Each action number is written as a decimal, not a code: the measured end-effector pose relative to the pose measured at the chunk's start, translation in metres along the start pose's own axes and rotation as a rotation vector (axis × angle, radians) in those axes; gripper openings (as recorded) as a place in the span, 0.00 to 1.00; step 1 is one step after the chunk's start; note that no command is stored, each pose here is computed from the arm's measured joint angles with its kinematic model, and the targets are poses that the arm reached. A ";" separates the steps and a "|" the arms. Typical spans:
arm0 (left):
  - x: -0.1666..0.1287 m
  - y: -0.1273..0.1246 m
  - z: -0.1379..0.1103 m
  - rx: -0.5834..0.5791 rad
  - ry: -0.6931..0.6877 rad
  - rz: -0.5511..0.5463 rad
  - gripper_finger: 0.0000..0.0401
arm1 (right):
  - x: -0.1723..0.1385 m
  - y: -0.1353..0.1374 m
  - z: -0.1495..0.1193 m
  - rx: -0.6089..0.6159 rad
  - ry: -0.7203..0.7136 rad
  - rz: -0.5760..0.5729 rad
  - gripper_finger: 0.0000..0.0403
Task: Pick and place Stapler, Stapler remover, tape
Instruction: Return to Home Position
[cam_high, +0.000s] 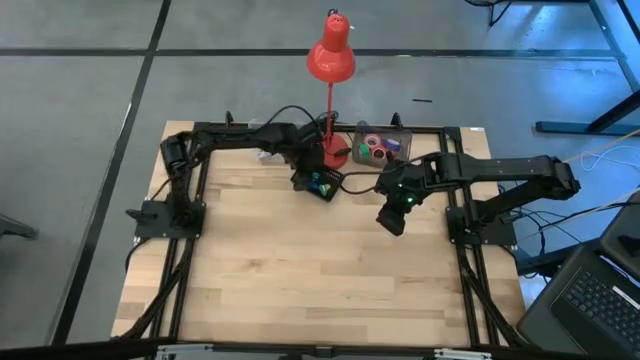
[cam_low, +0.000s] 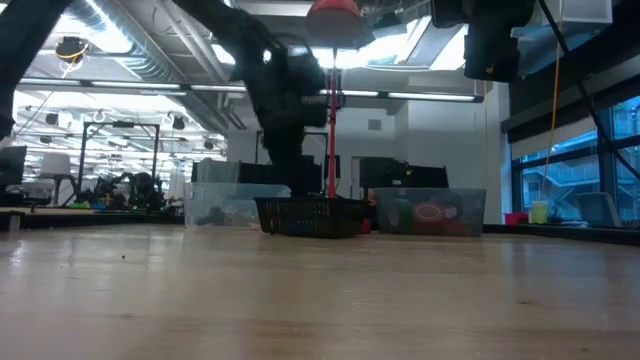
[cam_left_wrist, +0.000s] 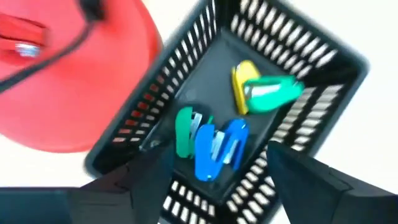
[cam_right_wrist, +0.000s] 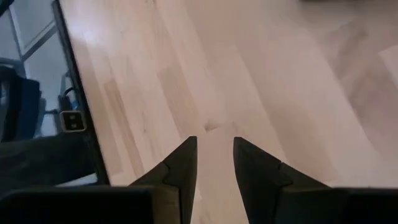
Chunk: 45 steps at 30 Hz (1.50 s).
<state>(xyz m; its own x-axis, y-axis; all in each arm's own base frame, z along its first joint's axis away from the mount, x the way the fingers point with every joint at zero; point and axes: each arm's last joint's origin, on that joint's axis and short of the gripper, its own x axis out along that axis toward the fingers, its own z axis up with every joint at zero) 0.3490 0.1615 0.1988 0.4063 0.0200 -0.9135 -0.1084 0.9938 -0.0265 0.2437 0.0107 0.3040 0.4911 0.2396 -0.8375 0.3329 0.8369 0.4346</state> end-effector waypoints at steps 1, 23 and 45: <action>-0.007 -0.001 0.002 -0.039 -0.021 0.005 0.65 | -0.001 0.000 0.000 -0.002 -0.010 -0.010 0.26; -0.361 -0.086 -0.081 -0.548 -1.421 0.066 0.64 | -0.140 -0.031 -0.099 -0.338 -0.699 0.003 0.10; -0.362 -0.092 -0.089 -0.634 -1.403 0.054 0.63 | -0.077 -0.095 -0.182 -0.286 -0.707 0.166 0.00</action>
<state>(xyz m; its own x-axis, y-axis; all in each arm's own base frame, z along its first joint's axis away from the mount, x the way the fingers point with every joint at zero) 0.1308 0.0527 0.4960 0.8491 0.4981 0.1760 -0.3579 0.7874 -0.5019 0.0273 0.0024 0.2671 0.9448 0.0823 -0.3171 0.0370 0.9349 0.3529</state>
